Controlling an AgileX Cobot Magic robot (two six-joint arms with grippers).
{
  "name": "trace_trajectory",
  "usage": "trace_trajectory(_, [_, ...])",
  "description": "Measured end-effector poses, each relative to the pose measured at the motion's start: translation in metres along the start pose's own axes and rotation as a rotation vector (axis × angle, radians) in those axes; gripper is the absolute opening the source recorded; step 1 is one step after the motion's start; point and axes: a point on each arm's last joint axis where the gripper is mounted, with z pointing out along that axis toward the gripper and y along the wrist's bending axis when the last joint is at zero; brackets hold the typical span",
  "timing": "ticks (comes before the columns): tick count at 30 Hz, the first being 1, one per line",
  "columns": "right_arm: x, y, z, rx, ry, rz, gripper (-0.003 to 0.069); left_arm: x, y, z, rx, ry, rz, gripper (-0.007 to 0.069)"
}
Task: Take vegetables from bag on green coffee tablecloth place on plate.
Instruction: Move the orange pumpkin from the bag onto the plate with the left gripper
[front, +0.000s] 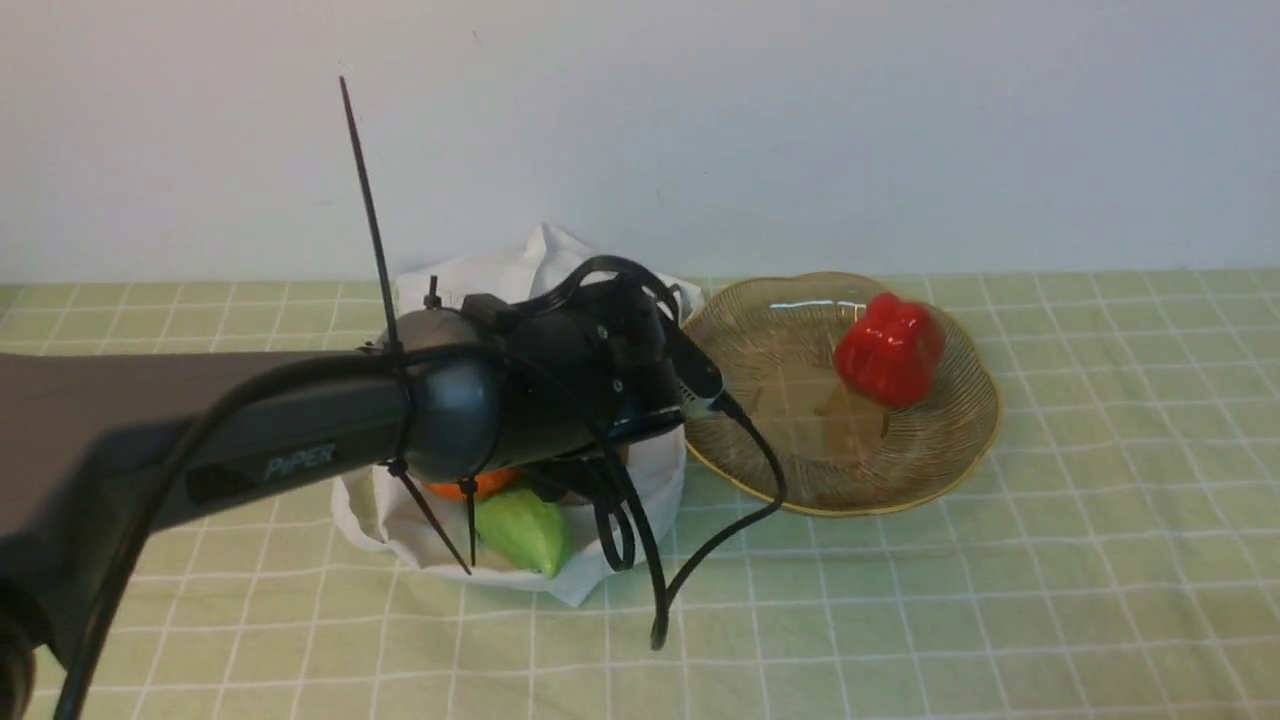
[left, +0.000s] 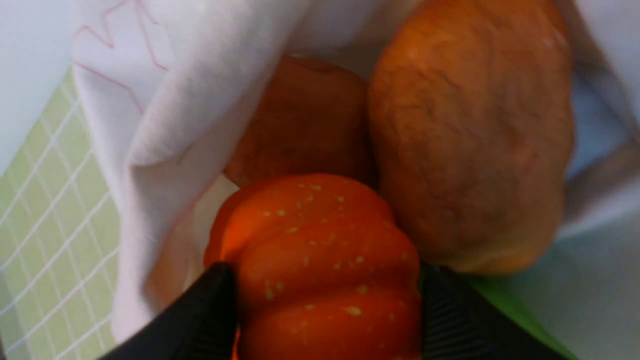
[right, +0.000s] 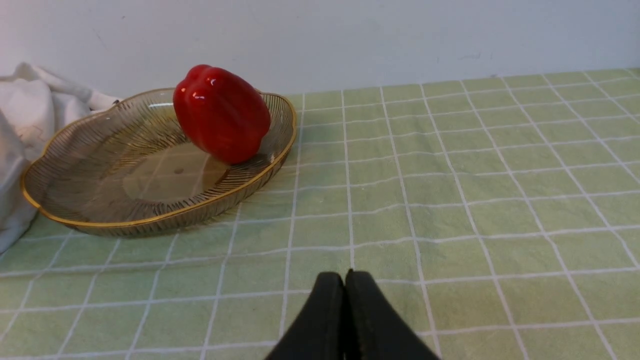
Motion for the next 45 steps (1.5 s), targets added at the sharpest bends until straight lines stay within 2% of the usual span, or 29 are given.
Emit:
trace_trajectory(4, [0.000,0.000,0.000,0.000,0.000,0.000,-0.0017,0.001,0.001,0.002,-0.034,0.017,-0.001,0.0418])
trace_trajectory(7, [0.000,0.000,0.000,0.000,0.000,0.000,-0.0017,-0.001,0.001,-0.010,-0.007,0.008,0.009,0.0418])
trace_trajectory(13, [0.000,0.000,0.000,0.000,0.000,0.001,-0.0017,-0.027,0.008,-0.084,0.183,-0.157,-0.069,0.0418])
trace_trajectory(15, [0.000,0.000,0.000,0.000,0.000,0.001,-0.0017,-0.041,0.010,-0.112,0.282,-0.261,-0.117,0.0418])
trace_trajectory(16, [0.000,0.000,0.000,0.000,0.000,0.001,-0.0017,-0.042,0.011,-0.114,0.283,-0.267,-0.121,0.0418])
trace_trajectory(18, [0.000,0.000,0.000,0.000,0.000,0.001,-0.0017,-0.056,0.006,-0.132,0.371,-0.390,-0.152,0.0418])
trace_trajectory(22, [0.000,0.000,0.000,0.000,0.000,0.001,-0.0017,-0.076,-0.020,-0.131,0.470,-0.566,-0.141,0.0418])
trace_trajectory(24, [0.000,0.000,0.000,0.000,0.000,0.001,-0.0017,-0.081,-0.029,-0.125,0.483,-0.591,-0.132,0.0418])
trace_trajectory(26, [0.000,0.000,0.000,0.000,0.000,0.001,-0.0017,-0.090,-0.053,-0.101,0.503,-0.612,-0.115,0.0418])
trace_trajectory(29, [0.000,0.000,0.000,0.000,0.000,0.001,-0.0017,-0.095,-0.074,-0.076,0.486,-0.592,-0.093,0.0418])
trace_trajectory(35, [0.000,0.000,0.000,-0.001,0.000,0.002,-0.0017,-0.107,-0.096,-0.045,0.415,-0.602,-0.060,0.0418])
trace_trajectory(38, [0.000,0.000,0.000,-0.001,0.000,0.002,-0.0017,-0.110,-0.102,-0.036,0.407,-0.608,-0.090,0.0425])
trace_trajectory(40, [0.000,0.000,0.000,-0.001,0.000,0.003,-0.0017,-0.110,-0.105,-0.032,0.410,-0.599,-0.119,0.0452])
trace_trajectory(45, [0.000,0.000,0.000,-0.001,0.000,0.003,-0.0017,-0.110,-0.105,-0.030,0.424,-0.585,-0.203,0.0583])
